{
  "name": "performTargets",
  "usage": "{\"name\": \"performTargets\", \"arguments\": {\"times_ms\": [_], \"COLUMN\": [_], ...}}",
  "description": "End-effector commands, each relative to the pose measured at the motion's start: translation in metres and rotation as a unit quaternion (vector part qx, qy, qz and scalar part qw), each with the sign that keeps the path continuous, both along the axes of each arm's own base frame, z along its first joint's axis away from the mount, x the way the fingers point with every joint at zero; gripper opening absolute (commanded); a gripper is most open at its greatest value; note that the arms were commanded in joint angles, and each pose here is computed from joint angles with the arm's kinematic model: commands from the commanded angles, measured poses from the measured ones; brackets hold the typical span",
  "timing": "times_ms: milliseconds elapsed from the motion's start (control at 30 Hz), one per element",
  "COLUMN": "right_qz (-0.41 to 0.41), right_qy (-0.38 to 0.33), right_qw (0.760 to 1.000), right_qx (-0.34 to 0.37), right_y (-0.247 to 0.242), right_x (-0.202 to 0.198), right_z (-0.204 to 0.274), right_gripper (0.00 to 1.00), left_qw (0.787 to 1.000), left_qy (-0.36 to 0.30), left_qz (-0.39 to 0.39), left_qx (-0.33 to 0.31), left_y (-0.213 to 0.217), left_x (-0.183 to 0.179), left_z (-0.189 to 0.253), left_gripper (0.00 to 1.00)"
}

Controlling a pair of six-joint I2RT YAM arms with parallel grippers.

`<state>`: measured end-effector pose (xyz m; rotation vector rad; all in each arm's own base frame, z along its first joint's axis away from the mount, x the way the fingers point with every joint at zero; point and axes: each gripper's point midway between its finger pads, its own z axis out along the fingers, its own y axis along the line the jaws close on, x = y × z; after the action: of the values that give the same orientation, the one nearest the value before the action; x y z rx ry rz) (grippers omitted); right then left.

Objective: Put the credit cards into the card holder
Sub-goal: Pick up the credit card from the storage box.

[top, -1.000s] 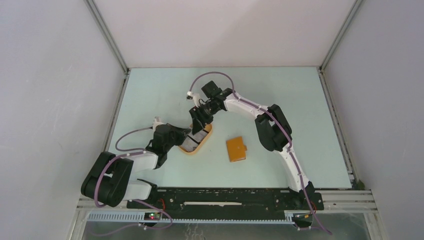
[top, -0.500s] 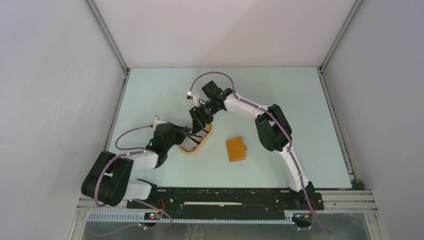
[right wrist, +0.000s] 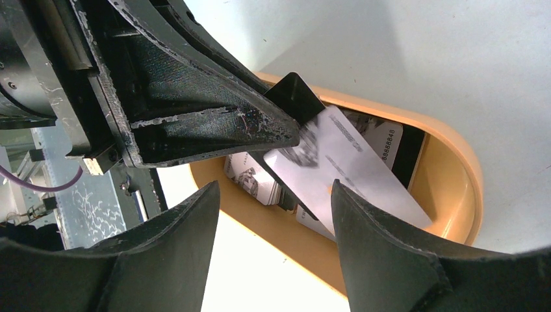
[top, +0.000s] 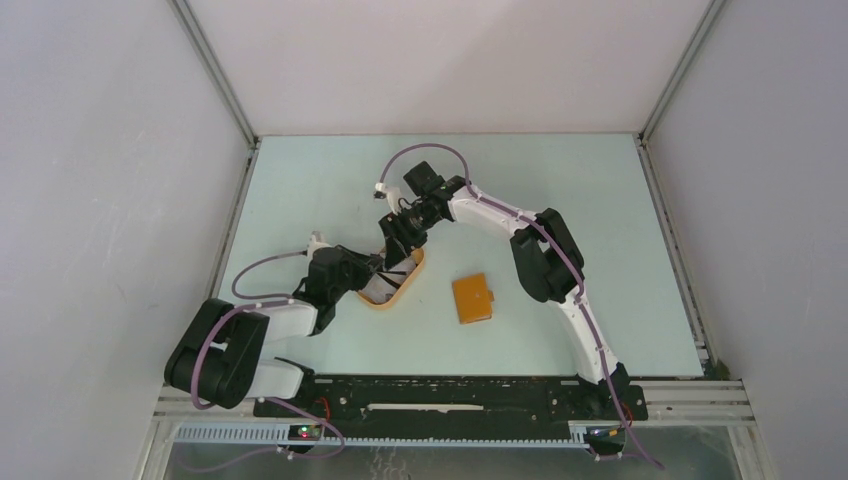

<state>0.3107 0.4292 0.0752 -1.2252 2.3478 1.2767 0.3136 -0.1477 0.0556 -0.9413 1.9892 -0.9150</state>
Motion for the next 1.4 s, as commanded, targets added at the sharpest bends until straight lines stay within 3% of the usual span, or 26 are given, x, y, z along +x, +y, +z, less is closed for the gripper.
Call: {"name": "performTargets", "arguments": {"times_ms": [0, 200, 367, 567, 900, 1100, 1367], "right_qz": [0.007, 0.007, 0.007, 0.014, 0.064, 0.098, 0.139], "right_qy": [-0.021, -0.020, -0.020, -0.026, -0.080, -0.119, -0.201], "right_qw": [0.999, 0.999, 0.999, 0.999, 0.991, 0.983, 0.965], "right_qx": [0.030, 0.031, 0.032, 0.041, 0.083, 0.096, 0.098], "right_y": [0.003, 0.003, 0.003, 0.001, -0.012, -0.030, -0.082], "right_x": [0.002, 0.002, 0.002, 0.000, -0.014, -0.033, -0.085], "right_z": [0.034, 0.033, 0.035, 0.046, 0.099, 0.136, 0.164], "right_gripper": [0.72, 0.72, 0.72, 0.72, 0.72, 0.72, 0.73], "left_qw": [0.999, 0.999, 0.999, 0.998, 0.980, 0.932, 0.851], "left_qy": [-0.046, -0.045, -0.042, -0.050, -0.113, -0.246, -0.370], "left_qz": [-0.005, -0.005, -0.006, -0.005, -0.009, -0.175, -0.338], "left_qx": [-0.001, 0.002, 0.005, 0.027, 0.160, 0.201, 0.154], "left_y": [-0.004, -0.002, -0.001, 0.006, 0.042, 0.005, -0.051], "left_x": [0.015, 0.011, 0.009, 0.003, -0.020, -0.047, -0.089], "left_z": [0.028, 0.027, 0.024, 0.027, 0.059, 0.101, 0.135], "left_gripper": [0.21, 0.18, 0.00, 0.00, 0.00, 0.00, 0.00]}}
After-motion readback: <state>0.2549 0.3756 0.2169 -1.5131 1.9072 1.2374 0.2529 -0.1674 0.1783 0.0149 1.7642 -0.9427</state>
